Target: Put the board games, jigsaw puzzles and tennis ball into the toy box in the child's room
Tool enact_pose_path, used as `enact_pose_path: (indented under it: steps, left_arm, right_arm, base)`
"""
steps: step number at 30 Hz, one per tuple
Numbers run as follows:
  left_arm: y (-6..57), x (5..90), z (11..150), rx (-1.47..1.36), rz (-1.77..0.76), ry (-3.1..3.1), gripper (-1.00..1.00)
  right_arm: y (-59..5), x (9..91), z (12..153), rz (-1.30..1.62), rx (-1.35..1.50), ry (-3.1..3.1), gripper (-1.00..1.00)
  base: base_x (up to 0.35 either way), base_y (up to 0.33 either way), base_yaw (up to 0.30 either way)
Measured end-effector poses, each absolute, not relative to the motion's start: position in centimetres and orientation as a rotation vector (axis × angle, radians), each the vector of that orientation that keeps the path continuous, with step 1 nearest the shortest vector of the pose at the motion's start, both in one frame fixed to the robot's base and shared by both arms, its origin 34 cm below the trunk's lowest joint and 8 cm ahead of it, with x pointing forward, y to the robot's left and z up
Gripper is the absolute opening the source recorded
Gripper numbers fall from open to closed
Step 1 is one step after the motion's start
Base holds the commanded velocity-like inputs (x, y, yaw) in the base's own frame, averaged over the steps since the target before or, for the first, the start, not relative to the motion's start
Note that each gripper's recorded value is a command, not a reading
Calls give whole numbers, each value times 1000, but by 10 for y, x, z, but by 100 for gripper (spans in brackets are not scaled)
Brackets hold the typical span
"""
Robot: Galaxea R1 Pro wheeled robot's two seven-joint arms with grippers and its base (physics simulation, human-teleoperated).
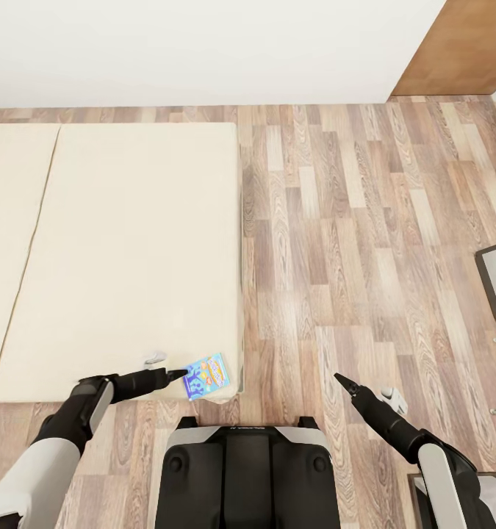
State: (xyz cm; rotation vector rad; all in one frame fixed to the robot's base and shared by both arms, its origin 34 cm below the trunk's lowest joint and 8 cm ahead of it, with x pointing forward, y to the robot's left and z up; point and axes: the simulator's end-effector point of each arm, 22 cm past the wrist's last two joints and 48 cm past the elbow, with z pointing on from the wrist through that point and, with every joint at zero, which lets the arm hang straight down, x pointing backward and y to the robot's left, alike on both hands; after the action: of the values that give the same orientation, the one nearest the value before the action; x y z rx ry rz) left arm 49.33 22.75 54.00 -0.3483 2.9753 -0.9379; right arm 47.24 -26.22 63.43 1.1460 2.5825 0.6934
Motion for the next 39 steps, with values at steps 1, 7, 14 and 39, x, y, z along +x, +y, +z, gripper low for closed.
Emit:
enact_pose_path:
  steps: [1, 7, 14, 39]
  left_arm:
    - [224, 492, 538, -351, -927, 2981, 100]
    - [221, 490, 531, -357, -861, 3006, 100]
    - [217, 488, 527, -364, -829, 3021, 100]
    - [206, 477, 528, -414, -869, 3067, 100]
  right_arm:
    - [-262, 472, 634, 693, 1146, 2583, 100]
    - [-262, 472, 634, 693, 1145, 2583, 100]
    - [-262, 472, 634, 693, 1145, 2584, 100]
    - [-262, 472, 634, 692, 1147, 2584, 100]
  base:
    - [0, 0, 0]
    - [0, 0, 0]
    - [0, 0, 0]
    - [0, 0, 0]
